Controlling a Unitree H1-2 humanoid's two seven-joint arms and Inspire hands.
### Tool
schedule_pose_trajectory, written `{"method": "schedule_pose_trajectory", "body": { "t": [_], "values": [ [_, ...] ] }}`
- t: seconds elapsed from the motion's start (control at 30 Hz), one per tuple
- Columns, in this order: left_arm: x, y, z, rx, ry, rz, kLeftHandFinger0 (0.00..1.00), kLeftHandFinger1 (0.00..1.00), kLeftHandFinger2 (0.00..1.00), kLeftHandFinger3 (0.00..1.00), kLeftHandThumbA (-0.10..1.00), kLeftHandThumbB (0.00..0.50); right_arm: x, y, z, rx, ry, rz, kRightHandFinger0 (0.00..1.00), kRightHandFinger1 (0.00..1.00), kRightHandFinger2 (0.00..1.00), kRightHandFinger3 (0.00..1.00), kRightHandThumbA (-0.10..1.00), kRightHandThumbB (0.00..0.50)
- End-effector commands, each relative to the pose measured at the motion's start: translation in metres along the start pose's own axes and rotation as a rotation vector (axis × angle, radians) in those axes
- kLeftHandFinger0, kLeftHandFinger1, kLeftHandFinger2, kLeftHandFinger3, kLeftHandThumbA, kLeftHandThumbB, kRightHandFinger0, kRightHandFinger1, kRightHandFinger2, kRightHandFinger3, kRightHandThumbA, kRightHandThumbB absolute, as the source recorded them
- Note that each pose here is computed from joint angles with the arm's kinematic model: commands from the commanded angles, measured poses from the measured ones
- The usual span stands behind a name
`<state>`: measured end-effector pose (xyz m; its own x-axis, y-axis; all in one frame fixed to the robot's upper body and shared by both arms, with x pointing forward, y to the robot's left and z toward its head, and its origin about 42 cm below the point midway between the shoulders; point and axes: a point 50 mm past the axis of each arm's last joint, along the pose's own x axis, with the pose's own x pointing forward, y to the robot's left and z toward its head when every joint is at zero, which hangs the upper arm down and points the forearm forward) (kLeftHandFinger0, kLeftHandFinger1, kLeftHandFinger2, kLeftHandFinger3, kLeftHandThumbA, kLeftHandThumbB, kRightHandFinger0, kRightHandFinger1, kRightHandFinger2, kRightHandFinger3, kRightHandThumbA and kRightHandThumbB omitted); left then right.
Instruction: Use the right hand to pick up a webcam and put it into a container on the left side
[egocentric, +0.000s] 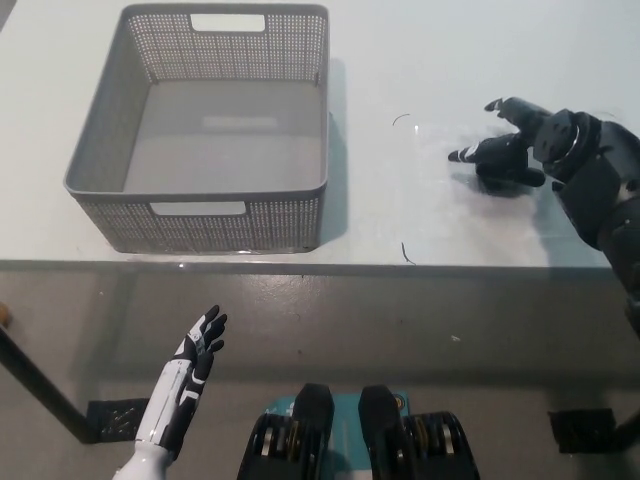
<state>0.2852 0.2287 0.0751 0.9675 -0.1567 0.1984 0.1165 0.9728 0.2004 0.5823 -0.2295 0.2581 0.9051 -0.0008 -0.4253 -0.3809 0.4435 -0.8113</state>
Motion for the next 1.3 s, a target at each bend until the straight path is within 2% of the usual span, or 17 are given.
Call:
{"method": "schedule_pose_trajectory", "body": {
  "t": [0.0,0.2,0.47,0.5,0.63,0.77,0.8,0.83,1.03,1.13,1.2,1.23,1.27],
  "values": [
    [0.004,0.003,0.007,0.009,-0.062,-0.007,1.0,1.0,1.0,1.0,0.97,0.183,-0.002,-0.012,0.002,0.015,-0.036,-0.016,1.0,1.0,1.0,1.0,0.87,0.5],
    [0.003,0.005,0.007,0.005,-0.055,-0.003,1.0,1.0,1.0,1.0,0.98,0.2,0.001,0.003,-0.024,-0.006,0.024,0.022,1.0,1.0,1.0,1.0,0.82,0.5],
    [0.003,0.004,0.006,0.003,-0.06,-0.004,1.0,1.0,1.0,1.0,0.97,0.189,0.002,0.01,-0.04,-0.03,0.057,0.039,1.0,1.0,1.0,1.0,0.78,0.496],
    [0.003,0.004,0.006,0.005,-0.059,-0.006,1.0,1.0,1.0,1.0,0.98,0.188,0.002,0.012,-0.043,-0.011,0.058,0.054,1.0,1.0,1.0,1.0,0.77,0.483],
    [0.003,0.003,0.006,0.001,-0.054,-0.004,1.0,1.0,1.0,1.0,0.97,0.186,0.002,0.012,-0.045,-0.02,0.081,0.057,1.0,1.0,1.0,1.0,0.75,0.499],
    [0.001,0.003,0.005,-0.001,-0.055,-0.001,1.0,1.0,1.0,1.0,0.97,0.182,0.001,0.008,-0.043,-0.068,0.088,0.045,1.0,1.0,1.0,1.0,0.72,0.493],
    [0.0,0.004,0.006,-0.003,-0.056,0.001,1.0,1.0,1.0,1.0,0.97,0.183,0.001,0.006,-0.043,-0.101,0.09,0.039,1.0,1.0,1.0,1.0,0.74,0.484],
    [0.0,0.004,0.006,-0.009,-0.056,0.002,1.0,1.0,1.0,1.0,0.96,0.19,0.001,0.003,-0.044,-0.111,0.09,0.034,1.0,1.0,1.0,1.0,0.71,0.469],
    [0.002,0.006,0.007,-0.013,-0.065,0.001,1.0,1.0,1.0,1.0,0.95,0.163,-0.002,-0.012,-0.053,-0.14,0.148,0.025,1.0,1.0,1.0,1.0,0.65,0.5],
    [0.001,0.006,0.007,-0.017,-0.066,0.004,1.0,1.0,1.0,1.0,0.96,0.176,-0.003,-0.012,-0.064,-0.146,0.166,0.038,1.0,1.0,1.0,1.0,0.65,0.5],
    [0.0,0.006,0.007,-0.021,-0.064,0.006,1.0,1.0,1.0,1.0,0.96,0.181,-0.003,-0.008,-0.07,-0.144,0.177,0.042,1.0,1.0,1.0,1.0,0.62,0.463],
    [0.0,0.007,0.007,-0.021,-0.064,0.006,1.0,1.0,1.0,1.0,0.96,0.179,-0.003,-0.007,-0.072,-0.138,0.179,0.044,1.0,1.0,1.0,1.0,0.62,0.467],
    [-0.001,0.007,0.007,-0.019,-0.065,0.005,1.0,1.0,1.0,1.0,0.95,0.171,-0.003,-0.004,-0.076,-0.11,0.192,0.046,1.0,1.0,1.0,1.0,0.6,0.449]
  ]
}}
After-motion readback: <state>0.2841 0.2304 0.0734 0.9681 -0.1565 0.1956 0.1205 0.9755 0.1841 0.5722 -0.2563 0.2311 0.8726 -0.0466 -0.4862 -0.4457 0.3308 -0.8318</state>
